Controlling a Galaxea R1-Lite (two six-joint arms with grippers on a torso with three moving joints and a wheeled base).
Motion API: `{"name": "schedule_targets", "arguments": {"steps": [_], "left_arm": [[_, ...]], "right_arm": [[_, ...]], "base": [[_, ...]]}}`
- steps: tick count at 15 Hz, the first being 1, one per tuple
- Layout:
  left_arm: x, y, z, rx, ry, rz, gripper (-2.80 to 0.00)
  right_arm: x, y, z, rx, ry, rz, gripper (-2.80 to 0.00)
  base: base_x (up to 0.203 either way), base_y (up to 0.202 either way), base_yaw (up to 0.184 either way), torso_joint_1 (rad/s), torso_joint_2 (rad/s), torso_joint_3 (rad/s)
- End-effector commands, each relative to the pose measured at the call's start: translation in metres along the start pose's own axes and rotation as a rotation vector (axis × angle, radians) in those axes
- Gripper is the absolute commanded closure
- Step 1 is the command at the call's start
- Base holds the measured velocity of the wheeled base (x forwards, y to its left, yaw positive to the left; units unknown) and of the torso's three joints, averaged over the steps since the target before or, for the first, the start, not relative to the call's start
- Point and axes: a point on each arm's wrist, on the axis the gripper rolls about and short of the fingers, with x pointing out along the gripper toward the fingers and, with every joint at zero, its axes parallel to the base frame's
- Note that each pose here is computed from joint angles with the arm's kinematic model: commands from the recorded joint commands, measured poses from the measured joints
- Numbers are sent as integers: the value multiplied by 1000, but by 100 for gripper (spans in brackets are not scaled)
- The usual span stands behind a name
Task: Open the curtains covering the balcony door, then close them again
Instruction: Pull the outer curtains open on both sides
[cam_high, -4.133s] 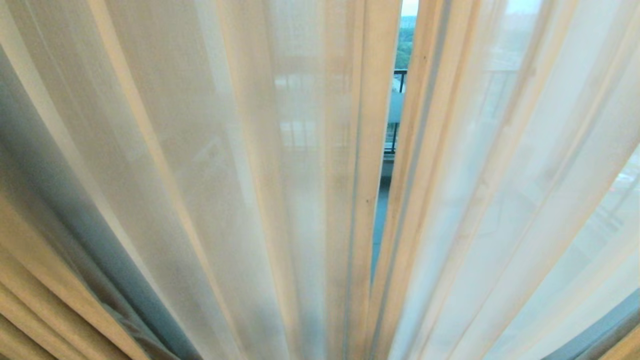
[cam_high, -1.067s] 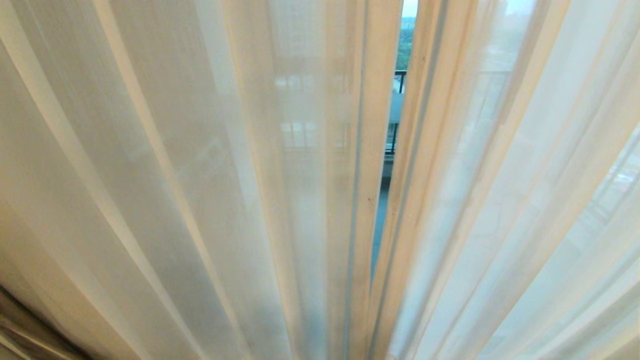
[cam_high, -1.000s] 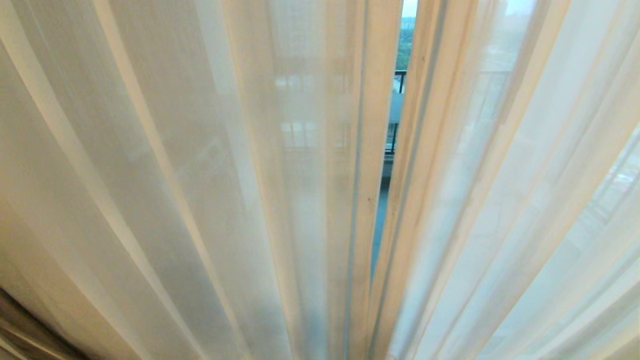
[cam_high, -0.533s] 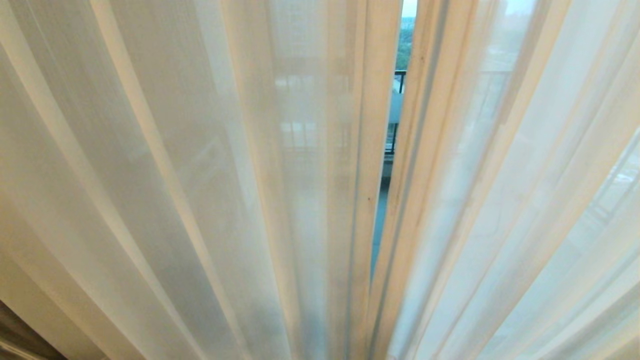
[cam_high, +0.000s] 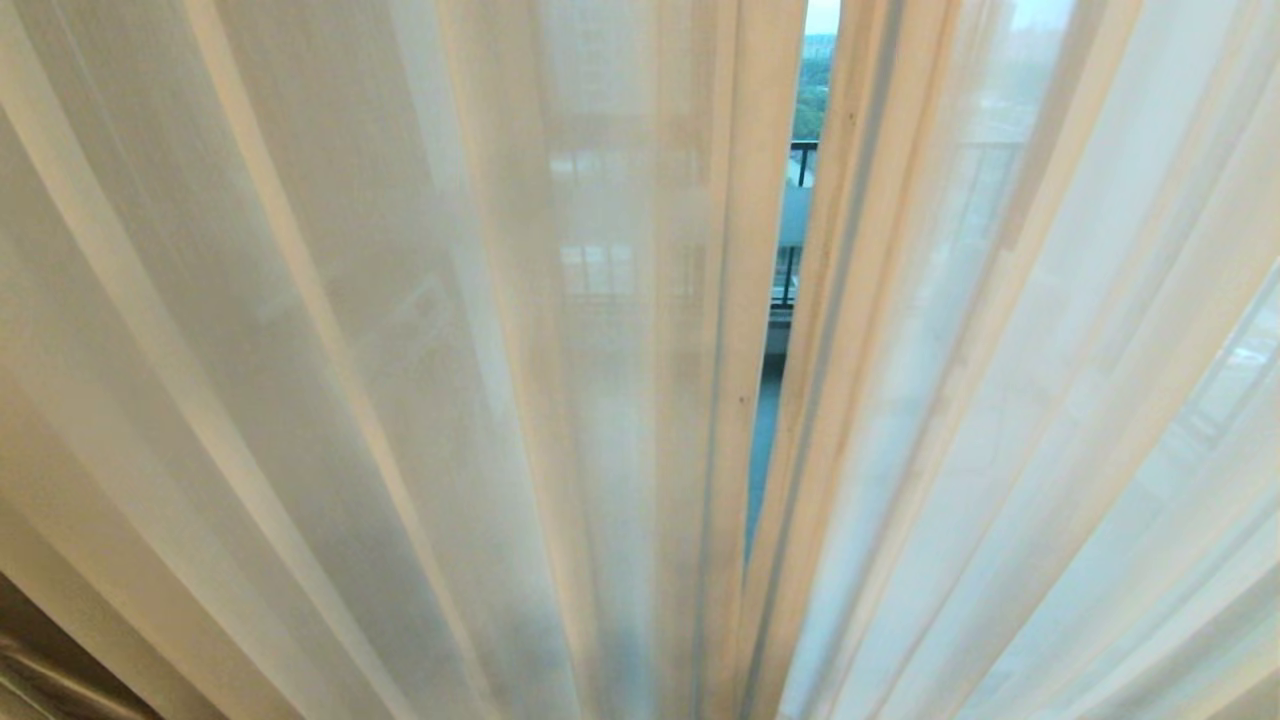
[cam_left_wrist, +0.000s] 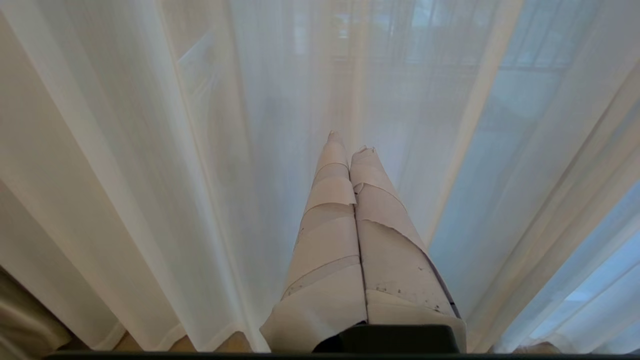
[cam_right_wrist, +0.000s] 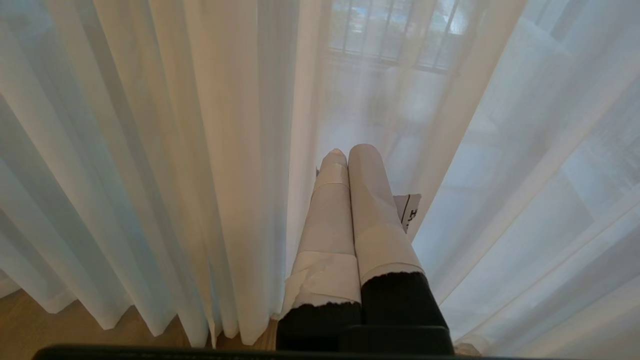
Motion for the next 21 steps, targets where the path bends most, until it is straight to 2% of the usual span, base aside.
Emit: {"name": "schedule_targets", "arguments": {"steps": [1,21], "left_arm": [[0,0,0,-1,0,0,0],[0,0,0,-3,-2,0,0]], "right_arm": [[0,0,0,-1,1,1,0],[0,0,0,-10,1,1,0]], "base": [[0,0,0,0,0,0],[0,0,0,0,0,0]]}}
